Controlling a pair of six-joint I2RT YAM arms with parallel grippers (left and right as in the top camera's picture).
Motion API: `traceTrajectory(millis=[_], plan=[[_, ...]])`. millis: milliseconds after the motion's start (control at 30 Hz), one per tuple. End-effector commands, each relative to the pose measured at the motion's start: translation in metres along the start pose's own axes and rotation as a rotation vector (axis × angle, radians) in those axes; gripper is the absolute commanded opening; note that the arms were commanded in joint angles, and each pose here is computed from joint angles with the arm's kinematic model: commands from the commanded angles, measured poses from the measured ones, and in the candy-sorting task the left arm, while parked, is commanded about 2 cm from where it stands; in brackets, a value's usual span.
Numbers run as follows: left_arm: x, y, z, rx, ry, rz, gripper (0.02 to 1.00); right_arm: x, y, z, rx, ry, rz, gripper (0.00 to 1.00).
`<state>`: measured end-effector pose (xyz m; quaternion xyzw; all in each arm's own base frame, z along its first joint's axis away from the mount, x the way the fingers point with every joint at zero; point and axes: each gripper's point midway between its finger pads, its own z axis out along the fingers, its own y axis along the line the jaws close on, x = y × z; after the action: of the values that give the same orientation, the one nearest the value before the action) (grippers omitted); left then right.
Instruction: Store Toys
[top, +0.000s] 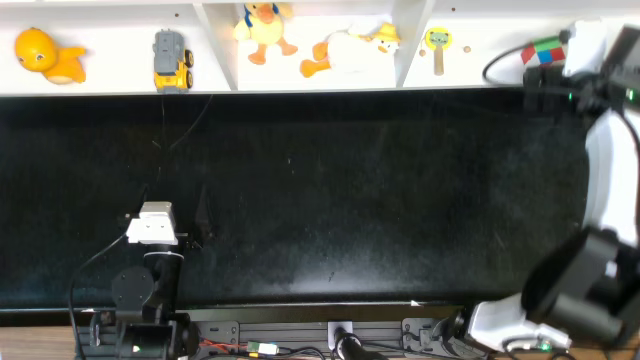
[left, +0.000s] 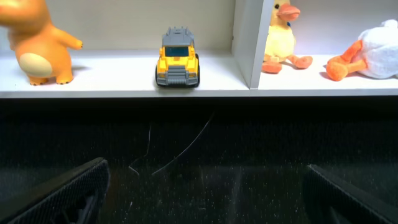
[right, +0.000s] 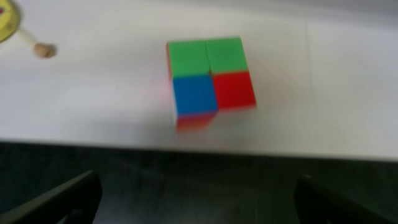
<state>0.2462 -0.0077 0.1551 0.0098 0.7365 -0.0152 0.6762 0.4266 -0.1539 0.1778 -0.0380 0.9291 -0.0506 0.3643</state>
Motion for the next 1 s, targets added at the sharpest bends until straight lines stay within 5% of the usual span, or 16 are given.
traceTrajectory(millis=[33, 300, 567, 700, 1000], plan=[[-0.001, -0.003, -0.001, 0.016, -0.006, -0.015, 0.998, 0.018, 0.01, -0.039, 0.048, -0.031, 0.025, 0.996], [-0.001, -0.003, -0.001, 0.016, -0.006, -0.015, 0.998, 0.042, 0.073, -0.06, 0.085, -0.162, 0.134, 0.996], [-0.001, -0.003, -0.001, 0.016, -0.006, -0.015, 0.998, 0.082, 0.16, -0.078, 0.039, -0.296, -0.003, 0.996], [-0.001, -0.003, -0.001, 0.016, -0.006, -0.015, 0.998, 0.101, 0.165, -0.092, 0.003, -0.391, 0.082, 0.998], [-0.001, -0.003, -0.001, 0.016, -0.006, -0.015, 0.996, 0.14, 0.179, -0.09, -0.065, -0.547, 0.086, 1.0]])
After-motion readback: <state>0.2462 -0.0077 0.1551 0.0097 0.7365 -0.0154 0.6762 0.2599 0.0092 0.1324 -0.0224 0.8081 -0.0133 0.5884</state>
